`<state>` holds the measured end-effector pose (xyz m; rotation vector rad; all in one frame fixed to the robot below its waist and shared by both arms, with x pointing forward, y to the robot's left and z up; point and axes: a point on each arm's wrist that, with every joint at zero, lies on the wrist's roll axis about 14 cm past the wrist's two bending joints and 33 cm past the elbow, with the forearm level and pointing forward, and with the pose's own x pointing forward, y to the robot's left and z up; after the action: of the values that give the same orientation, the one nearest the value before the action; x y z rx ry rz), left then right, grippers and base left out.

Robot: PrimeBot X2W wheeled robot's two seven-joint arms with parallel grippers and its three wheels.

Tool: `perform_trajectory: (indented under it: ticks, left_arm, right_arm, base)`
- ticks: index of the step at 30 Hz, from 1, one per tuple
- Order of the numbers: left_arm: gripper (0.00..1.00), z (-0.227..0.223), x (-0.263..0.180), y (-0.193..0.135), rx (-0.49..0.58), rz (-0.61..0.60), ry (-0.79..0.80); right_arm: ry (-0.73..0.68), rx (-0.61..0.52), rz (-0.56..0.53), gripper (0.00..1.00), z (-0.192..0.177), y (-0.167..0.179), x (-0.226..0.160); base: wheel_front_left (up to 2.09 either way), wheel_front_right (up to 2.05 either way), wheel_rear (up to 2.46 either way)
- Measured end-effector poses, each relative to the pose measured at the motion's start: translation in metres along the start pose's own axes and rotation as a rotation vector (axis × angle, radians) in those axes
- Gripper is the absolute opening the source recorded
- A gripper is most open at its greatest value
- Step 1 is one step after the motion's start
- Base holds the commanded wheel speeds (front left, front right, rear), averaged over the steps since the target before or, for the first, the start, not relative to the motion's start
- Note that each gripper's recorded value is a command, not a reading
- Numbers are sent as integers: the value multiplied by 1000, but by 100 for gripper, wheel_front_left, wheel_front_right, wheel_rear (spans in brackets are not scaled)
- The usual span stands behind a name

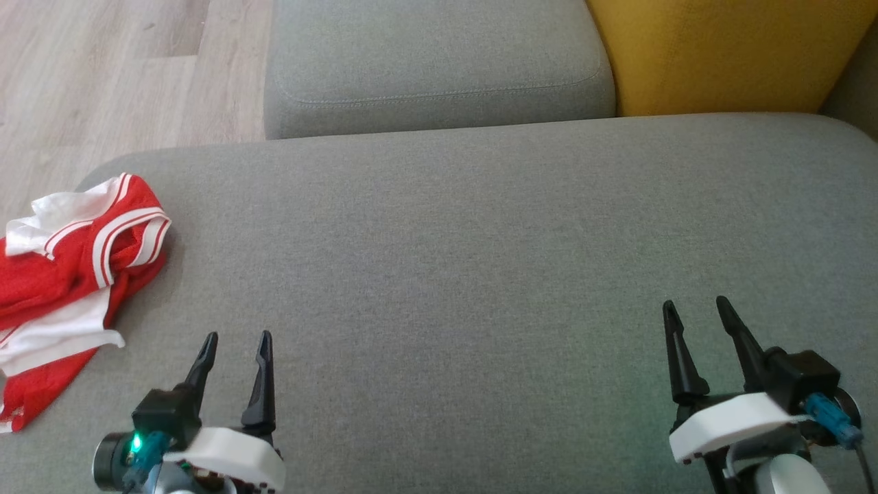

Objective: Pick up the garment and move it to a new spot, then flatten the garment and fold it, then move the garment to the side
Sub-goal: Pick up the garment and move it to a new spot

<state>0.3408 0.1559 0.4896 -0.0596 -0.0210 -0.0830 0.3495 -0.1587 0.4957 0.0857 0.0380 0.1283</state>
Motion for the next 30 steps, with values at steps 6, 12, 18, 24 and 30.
perform_trajectory:
  ticks: [6,12,18,24,30]
  left_arm:
    - [100,-1,-1,2,1,6,4]
    - [100,-2,-5,10,10,32,5]
    - [100,1,-17,30,16,102,-4]
    - [100,4,-35,57,19,196,-14]
    - [100,10,-66,99,40,341,-29]
  right_arm:
    - [1,1,4,100,0,2,1]
    - [3,0,26,100,0,8,7]
    - [6,-6,97,100,-1,31,17]
    - [5,-14,193,100,1,62,31]
    - [14,-27,347,100,-1,113,42]
  base:
    - [0,0,0]
    - [0,0,0]
    - [0,0,0]
    - [0,0,0]
    - [0,0,0]
